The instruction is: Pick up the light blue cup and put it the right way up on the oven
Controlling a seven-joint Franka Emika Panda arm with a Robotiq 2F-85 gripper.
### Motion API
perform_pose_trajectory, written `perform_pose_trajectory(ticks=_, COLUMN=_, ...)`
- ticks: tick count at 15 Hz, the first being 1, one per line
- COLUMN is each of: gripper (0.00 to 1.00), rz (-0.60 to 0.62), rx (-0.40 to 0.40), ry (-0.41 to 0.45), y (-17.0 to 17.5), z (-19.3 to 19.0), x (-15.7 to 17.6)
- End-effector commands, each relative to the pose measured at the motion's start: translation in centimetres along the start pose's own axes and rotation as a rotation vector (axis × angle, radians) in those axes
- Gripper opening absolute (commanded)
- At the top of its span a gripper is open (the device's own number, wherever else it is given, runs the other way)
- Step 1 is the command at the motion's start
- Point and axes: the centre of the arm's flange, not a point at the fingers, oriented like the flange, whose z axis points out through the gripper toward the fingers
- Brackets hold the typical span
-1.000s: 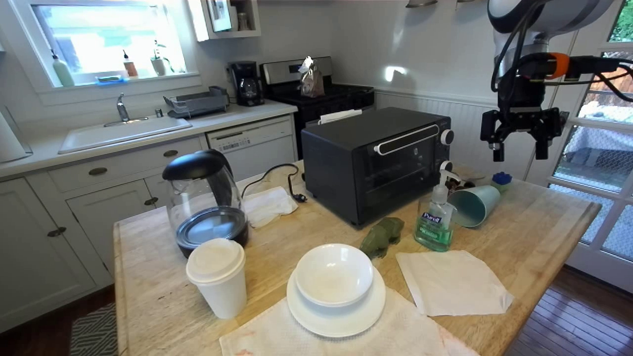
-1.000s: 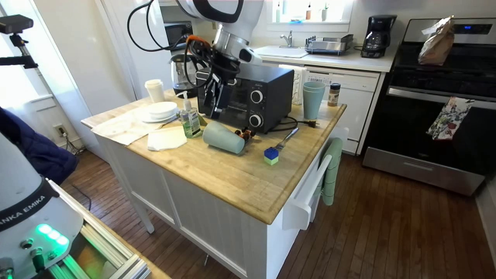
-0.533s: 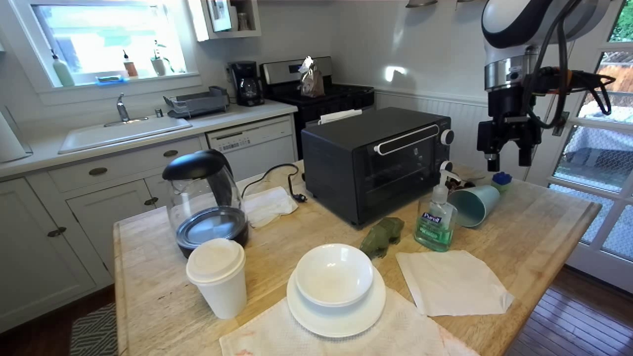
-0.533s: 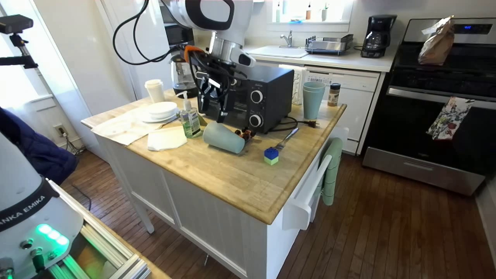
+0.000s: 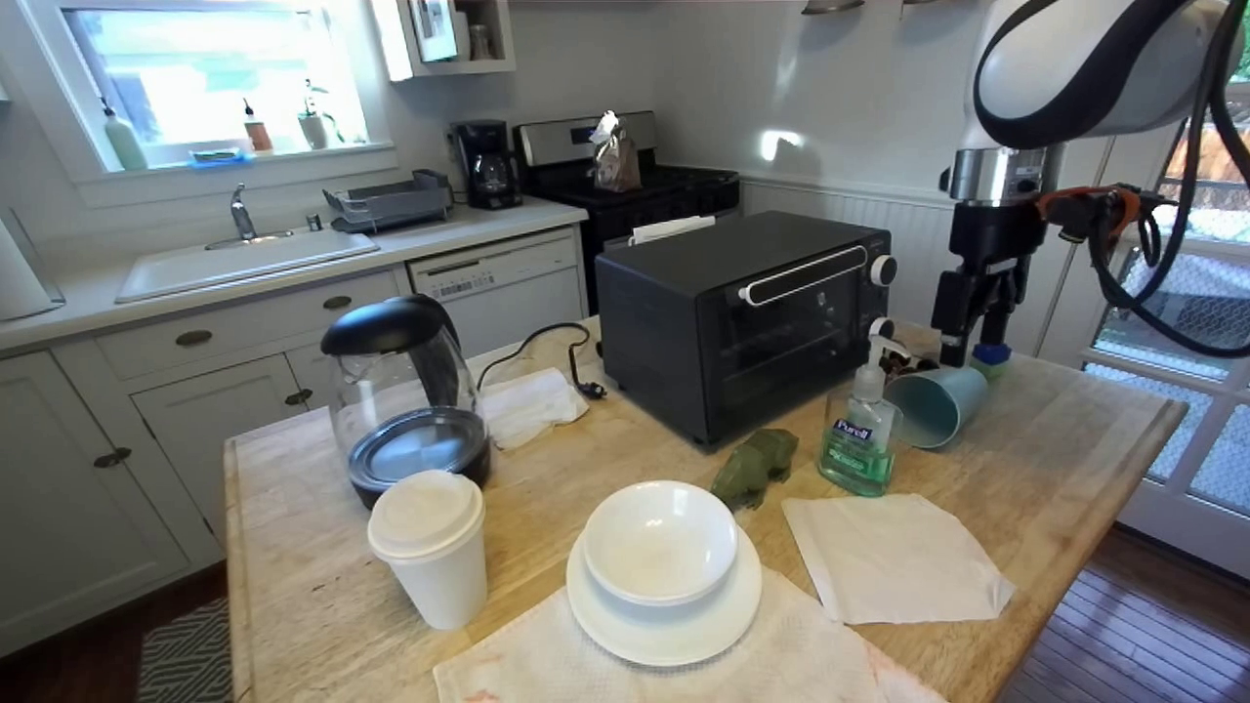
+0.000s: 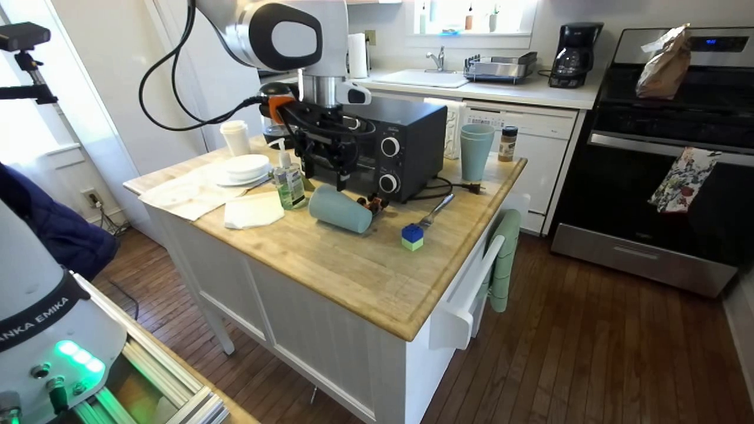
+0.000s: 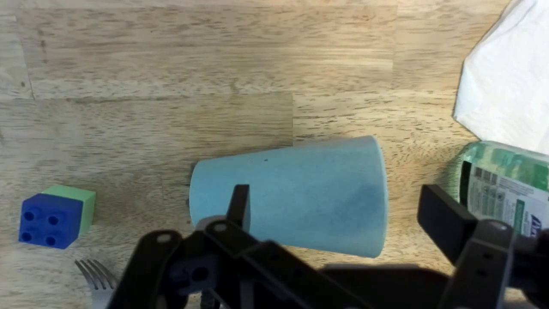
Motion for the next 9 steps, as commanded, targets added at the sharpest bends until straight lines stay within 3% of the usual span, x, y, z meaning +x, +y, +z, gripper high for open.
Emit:
perform_pose_trajectory(ticks=1, gripper=1.00, rz=-0.108, rx=-0.055, ry=0.051, y=-1.1, z=0.1, x=-2.1)
perform_pose_trajectory(ticks=9, gripper=1.00, rz=-0.277, rx=-0.208, ry=0.108, y=-2.8, z=1.3, x=-1.6)
